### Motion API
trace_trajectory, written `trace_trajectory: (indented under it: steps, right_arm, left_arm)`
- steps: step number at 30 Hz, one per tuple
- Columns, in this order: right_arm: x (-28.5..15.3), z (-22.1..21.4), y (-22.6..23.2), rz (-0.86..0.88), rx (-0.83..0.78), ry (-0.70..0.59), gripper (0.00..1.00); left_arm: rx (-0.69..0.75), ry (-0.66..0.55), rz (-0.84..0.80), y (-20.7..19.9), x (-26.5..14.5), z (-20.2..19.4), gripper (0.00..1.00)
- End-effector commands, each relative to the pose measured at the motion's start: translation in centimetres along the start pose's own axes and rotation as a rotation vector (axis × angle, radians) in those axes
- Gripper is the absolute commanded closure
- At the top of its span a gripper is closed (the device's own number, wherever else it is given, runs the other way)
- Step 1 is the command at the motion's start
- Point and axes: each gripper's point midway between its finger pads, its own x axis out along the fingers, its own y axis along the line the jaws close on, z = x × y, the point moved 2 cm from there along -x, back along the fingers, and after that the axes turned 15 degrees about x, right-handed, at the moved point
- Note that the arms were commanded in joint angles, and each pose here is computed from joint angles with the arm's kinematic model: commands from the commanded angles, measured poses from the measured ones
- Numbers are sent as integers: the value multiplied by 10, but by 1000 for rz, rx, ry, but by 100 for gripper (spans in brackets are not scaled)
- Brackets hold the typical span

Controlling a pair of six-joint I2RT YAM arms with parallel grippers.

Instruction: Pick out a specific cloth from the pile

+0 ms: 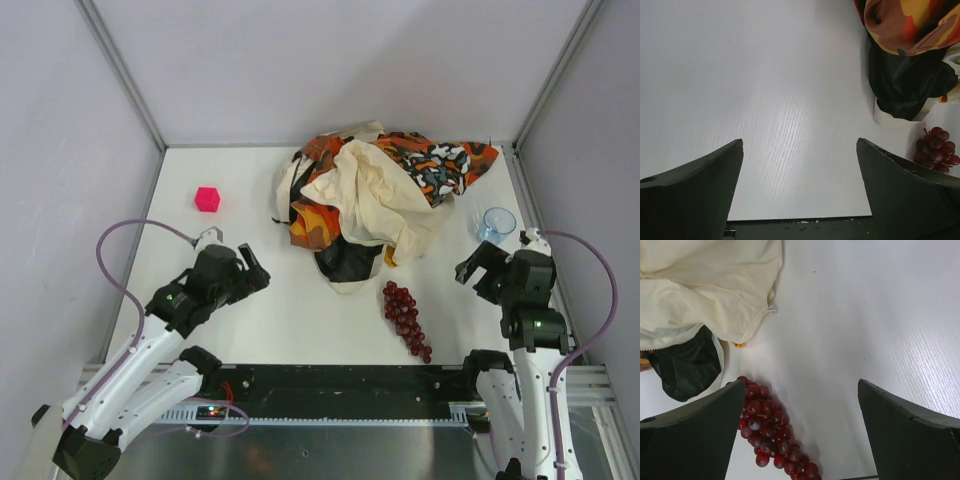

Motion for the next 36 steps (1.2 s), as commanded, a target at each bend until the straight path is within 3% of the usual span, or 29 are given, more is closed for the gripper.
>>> trace_trajectory:
  steps: [1,10,14,17,22,25,28,32,36]
  right_arm:
    - [-1,7,10,59,-24,-34,1]
    - [-7,10,35,202,-127,-61,1]
    - [3,1,61,262,-245,-52,1]
    - [18,-17,98,311,-483,-69,1]
    - [50,-60,170,413,-1050,-150,1]
    - [76,-97,210,522,-1289,-40,1]
    - [107,-135,219,530,-1495,101,1]
    - [145,-162,221,492,-1673,162,1]
    - [185,-170,207,417,-1718,247,1]
  left_arm:
    - [-33,-36,23,1,-6,12,0]
    - [-38,-17,34,2,-2,9,0]
    - [-28,21,55,1,7,5,0]
    - [-12,52,59,0,12,1,0]
    - [1,76,72,1,21,-5,0]
    - [9,85,71,1,23,-7,0]
    - [10,85,68,3,22,-10,0]
    - [4,77,68,5,21,-13,0]
    - [4,71,59,4,19,-12,0]
